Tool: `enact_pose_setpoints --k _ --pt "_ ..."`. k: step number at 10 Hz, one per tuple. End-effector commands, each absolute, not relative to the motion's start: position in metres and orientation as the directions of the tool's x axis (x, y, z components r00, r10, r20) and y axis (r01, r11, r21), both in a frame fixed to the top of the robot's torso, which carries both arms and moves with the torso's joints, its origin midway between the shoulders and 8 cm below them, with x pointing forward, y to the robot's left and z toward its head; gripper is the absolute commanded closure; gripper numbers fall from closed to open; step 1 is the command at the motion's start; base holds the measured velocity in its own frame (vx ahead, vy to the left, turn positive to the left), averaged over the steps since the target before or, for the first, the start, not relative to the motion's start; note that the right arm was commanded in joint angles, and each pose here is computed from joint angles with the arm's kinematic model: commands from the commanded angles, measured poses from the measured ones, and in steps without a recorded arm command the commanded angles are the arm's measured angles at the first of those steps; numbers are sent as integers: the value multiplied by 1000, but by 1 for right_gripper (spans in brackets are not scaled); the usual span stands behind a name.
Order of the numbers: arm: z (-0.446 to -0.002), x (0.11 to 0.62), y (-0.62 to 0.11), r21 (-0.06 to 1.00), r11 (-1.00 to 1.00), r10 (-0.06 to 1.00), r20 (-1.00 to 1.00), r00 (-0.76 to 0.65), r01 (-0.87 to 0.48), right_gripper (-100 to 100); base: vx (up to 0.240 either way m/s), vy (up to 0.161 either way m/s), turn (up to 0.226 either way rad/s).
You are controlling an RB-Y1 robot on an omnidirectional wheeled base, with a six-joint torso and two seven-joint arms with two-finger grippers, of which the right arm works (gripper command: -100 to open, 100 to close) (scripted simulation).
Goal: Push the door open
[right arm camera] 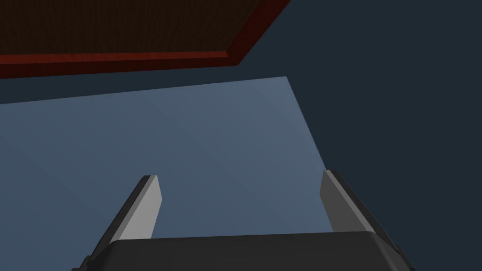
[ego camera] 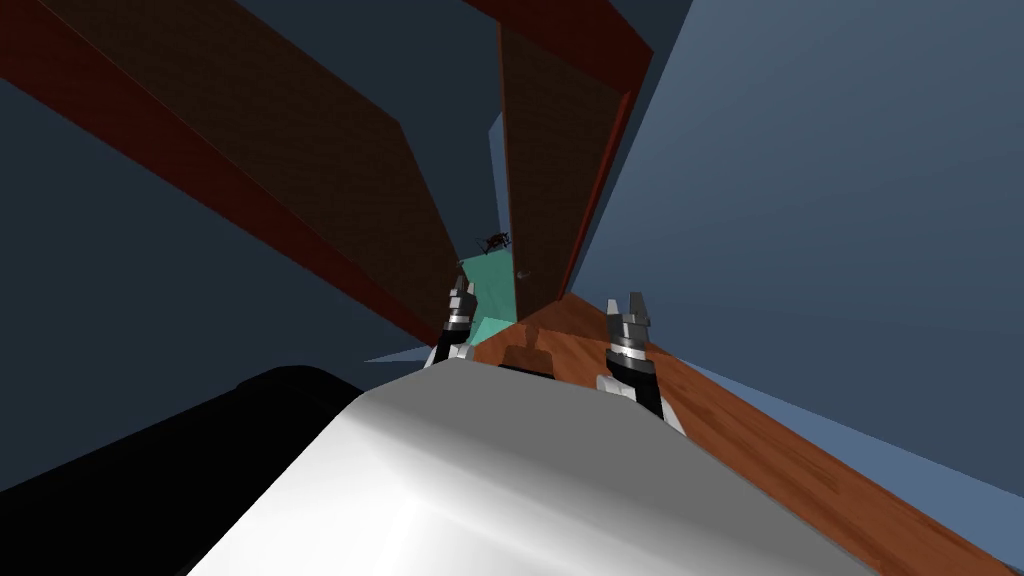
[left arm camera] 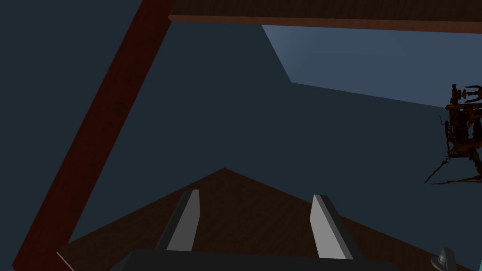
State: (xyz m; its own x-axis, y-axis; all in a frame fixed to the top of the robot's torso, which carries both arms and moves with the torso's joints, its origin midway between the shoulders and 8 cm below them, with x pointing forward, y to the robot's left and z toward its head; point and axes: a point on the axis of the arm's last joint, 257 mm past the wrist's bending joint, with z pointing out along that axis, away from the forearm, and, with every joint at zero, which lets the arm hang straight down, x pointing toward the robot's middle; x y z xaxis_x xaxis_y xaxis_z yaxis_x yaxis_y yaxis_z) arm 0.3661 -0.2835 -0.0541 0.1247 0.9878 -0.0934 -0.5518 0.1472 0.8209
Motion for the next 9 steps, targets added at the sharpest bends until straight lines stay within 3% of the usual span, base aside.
enact_pose_setpoints --k 1,9 --pt "-70 372 -274 836 131 991 -93 98 -533 -100 131 0 35" --pt "-125 388 -240 883 81 996 -91 0 -463 -100 105 -9 25"
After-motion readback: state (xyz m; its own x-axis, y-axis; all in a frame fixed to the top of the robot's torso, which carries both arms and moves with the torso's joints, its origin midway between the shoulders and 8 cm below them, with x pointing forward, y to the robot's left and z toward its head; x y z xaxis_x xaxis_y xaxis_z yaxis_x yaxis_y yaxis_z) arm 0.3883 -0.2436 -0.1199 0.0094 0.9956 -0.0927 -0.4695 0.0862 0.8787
